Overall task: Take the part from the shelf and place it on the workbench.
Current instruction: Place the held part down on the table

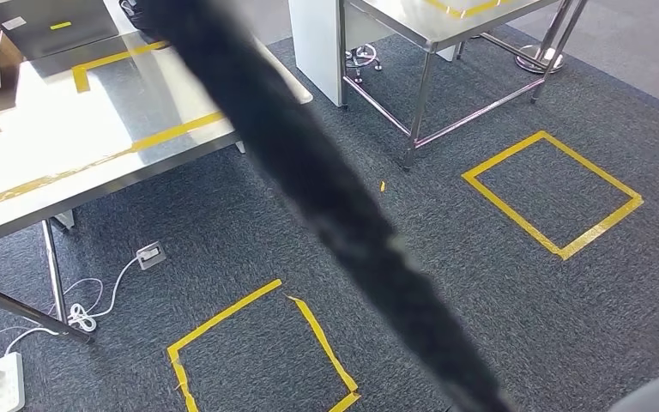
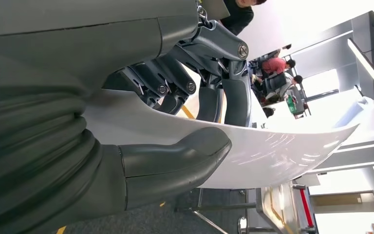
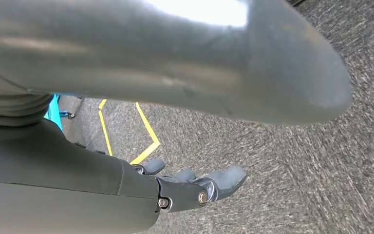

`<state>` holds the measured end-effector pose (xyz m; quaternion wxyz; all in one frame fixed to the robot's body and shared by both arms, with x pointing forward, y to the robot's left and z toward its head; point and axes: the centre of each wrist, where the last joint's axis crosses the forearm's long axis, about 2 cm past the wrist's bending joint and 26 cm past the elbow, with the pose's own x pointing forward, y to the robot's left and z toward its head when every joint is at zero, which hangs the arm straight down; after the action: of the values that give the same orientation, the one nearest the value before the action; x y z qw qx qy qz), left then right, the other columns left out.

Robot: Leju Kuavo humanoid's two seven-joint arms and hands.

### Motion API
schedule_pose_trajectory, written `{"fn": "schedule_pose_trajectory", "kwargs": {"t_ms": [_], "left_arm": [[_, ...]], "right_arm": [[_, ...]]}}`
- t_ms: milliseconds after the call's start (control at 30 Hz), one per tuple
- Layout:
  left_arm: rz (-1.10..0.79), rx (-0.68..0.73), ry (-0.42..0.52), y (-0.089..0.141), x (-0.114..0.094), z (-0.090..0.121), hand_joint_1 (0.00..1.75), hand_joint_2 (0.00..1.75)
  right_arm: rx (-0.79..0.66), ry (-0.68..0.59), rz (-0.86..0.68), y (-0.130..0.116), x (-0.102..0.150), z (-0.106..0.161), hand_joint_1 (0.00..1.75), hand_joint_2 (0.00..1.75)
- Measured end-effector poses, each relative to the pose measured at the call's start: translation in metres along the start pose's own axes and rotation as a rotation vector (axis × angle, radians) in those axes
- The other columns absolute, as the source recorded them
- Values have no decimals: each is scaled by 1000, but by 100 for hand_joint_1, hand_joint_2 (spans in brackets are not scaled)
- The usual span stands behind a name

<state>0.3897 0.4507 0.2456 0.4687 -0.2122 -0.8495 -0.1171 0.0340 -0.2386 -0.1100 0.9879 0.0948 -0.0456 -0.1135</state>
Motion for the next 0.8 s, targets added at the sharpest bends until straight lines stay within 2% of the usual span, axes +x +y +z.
{"fn": "schedule_pose_trajectory", "kwargs": {"t_ms": [133, 467, 800], "left_arm": [[2, -5, 4, -1, -1, 0, 175, 175], [8, -26, -37, -2, 5, -25, 175, 175], [48, -25, -46, -8, -4, -28, 175, 175]], "right_arm": [[-1, 0, -14, 1, 0, 0, 0, 0], [-3, -1, -46, 2, 2, 0, 0, 0], [-9, -1, -62, 0, 1, 0, 0, 0]]}}
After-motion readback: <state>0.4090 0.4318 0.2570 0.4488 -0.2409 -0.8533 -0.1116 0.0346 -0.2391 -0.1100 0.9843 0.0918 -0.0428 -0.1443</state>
